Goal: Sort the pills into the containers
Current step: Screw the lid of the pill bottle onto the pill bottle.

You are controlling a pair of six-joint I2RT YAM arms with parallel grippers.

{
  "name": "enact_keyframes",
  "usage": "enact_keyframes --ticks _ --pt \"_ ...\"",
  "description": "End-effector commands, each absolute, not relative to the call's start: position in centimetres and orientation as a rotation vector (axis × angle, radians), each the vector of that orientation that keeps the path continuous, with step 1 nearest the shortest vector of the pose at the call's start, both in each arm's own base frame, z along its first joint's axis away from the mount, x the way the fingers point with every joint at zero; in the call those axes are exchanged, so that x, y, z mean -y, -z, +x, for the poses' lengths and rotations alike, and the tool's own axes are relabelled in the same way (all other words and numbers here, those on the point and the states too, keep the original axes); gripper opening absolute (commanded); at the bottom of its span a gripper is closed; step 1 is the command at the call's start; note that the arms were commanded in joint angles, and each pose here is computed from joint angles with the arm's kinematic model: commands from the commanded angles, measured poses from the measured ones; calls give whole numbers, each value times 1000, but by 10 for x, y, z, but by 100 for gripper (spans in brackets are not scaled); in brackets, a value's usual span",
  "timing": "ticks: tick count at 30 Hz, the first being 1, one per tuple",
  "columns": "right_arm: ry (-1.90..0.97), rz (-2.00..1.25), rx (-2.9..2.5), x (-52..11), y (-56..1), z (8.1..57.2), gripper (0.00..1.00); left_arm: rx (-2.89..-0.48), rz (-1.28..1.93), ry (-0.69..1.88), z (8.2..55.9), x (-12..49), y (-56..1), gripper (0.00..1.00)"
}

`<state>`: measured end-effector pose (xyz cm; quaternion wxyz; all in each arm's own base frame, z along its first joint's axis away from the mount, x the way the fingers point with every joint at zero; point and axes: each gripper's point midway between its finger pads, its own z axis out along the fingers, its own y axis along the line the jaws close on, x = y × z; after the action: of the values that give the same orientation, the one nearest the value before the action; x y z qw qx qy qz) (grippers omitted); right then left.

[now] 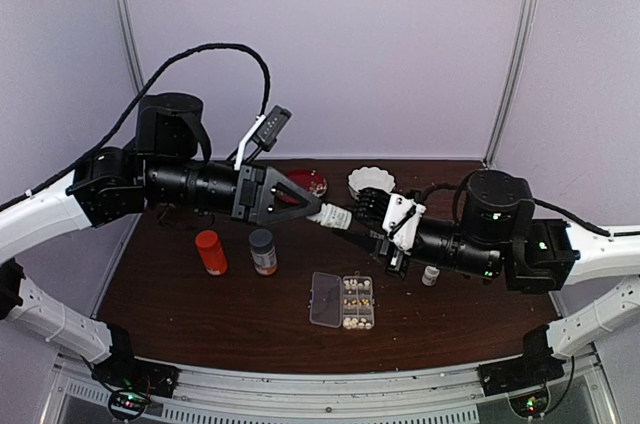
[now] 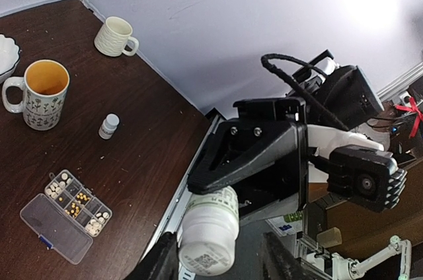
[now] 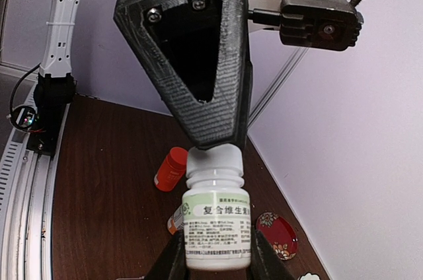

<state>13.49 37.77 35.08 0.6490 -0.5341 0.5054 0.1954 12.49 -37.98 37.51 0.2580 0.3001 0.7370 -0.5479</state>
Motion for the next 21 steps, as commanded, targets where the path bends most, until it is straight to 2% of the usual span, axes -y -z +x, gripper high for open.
enact_keyframes --ticks 1,6,11,15,17,21 --pt "-437 -1164 -1137 -377 -367 138 0 -1970 838 1514 122 383 -385 42" --pt "-441 -1163 -1135 -377 -367 137 0 -1983 852 1507 122 385 -381 32" --pt "-443 -1165 -1135 -377 -366 137 0 -1977 868 1505 121 386 -381 11" --pt "-459 -1170 -1137 -377 -366 135 0 -1955 882 1501 121 386 -384 8" --pt "-491 -1167 -1140 -377 -368 132 0 -1920 917 1507 118 387 -386 0" --pt "-643 -1170 -1107 -378 -382 115 0 -1817 1034 1464 106 392 -389 0"
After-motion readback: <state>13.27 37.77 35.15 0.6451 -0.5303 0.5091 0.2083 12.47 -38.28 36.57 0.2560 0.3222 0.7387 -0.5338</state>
